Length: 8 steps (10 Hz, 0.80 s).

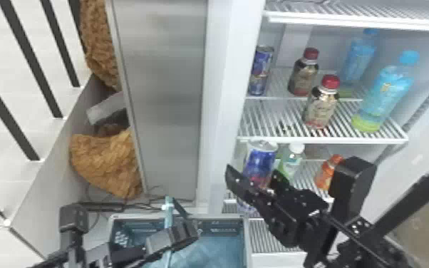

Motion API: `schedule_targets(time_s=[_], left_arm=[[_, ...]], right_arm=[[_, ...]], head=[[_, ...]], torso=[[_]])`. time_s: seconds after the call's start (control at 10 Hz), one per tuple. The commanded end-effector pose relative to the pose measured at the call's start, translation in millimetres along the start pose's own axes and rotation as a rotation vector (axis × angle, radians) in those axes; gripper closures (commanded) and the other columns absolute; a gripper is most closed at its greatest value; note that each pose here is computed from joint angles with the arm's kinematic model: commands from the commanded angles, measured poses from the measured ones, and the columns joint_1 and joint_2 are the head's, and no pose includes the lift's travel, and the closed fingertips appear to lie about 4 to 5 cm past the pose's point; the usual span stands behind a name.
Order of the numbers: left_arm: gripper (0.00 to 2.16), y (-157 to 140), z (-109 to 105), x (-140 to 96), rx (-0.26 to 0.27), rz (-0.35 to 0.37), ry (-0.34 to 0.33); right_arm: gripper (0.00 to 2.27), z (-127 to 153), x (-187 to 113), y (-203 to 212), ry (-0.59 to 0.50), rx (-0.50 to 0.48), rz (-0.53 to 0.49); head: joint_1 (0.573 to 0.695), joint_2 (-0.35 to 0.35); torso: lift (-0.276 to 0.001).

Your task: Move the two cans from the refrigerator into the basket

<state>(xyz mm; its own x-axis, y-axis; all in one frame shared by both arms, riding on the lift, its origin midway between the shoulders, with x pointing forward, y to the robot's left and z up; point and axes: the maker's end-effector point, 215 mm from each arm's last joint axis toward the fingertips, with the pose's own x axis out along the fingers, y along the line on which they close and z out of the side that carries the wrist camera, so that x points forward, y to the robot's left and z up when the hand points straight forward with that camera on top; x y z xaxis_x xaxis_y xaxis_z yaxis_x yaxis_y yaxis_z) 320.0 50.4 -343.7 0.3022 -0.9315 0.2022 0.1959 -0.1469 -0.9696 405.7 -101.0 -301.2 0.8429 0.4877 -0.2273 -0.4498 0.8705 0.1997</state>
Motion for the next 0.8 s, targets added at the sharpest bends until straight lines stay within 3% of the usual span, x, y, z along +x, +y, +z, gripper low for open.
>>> schedule_targets(time_s=[0.0,0.7], left_arm=[[1.19,-0.3,1.7,-0.7,0.003,0.001,-0.003],[1.19,-2.4,2.7,2.3,0.007,-0.007,-0.002]], right_arm=[[1.19,-13.3,-0.9,7.6,0.047,0.009,0.039],[1.17,-89.7,-4.9,41.5,0.237,0.120,0.260]], head=[[0.695,-0.088],[0.695,-0.029]], torso=[[-0.031],[-0.031]])
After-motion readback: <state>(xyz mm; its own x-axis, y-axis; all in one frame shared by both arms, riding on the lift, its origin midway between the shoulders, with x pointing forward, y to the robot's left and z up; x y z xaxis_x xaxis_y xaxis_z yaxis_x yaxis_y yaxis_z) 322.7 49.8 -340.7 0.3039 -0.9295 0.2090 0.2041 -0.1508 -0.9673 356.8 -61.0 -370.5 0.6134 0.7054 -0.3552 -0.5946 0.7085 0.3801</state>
